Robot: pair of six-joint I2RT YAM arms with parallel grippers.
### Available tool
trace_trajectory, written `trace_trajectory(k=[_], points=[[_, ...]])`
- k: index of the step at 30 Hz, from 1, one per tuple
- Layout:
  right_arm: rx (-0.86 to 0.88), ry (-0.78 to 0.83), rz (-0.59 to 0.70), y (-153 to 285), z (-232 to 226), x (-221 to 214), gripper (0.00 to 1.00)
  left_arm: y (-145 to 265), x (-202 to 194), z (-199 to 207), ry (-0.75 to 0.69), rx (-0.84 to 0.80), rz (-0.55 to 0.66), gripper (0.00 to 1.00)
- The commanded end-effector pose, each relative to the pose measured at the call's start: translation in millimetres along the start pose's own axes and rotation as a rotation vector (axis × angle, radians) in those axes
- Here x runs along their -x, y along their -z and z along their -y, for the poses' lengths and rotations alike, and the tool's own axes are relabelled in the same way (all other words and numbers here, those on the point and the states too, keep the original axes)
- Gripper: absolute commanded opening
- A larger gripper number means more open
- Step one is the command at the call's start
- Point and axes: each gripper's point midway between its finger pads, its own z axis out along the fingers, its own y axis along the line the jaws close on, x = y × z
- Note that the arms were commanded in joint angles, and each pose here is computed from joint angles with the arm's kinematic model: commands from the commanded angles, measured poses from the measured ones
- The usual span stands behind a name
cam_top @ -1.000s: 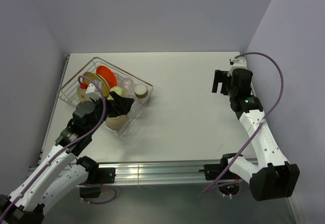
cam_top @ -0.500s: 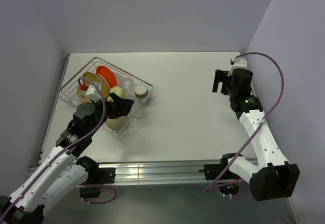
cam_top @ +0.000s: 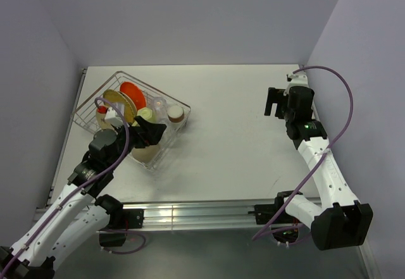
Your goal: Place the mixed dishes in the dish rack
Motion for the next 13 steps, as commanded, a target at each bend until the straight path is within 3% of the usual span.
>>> trace_trajectory(k=[1,13], points=[[-0.025,-0.023,0.057,1,5,13,1.00,2,5,6,0.019,-0.027,0.024,0.99],[-0.078,-0.015,0.072,1,15,13,0.99,0,4,5,0.017,-0.024,0.021,0.99]])
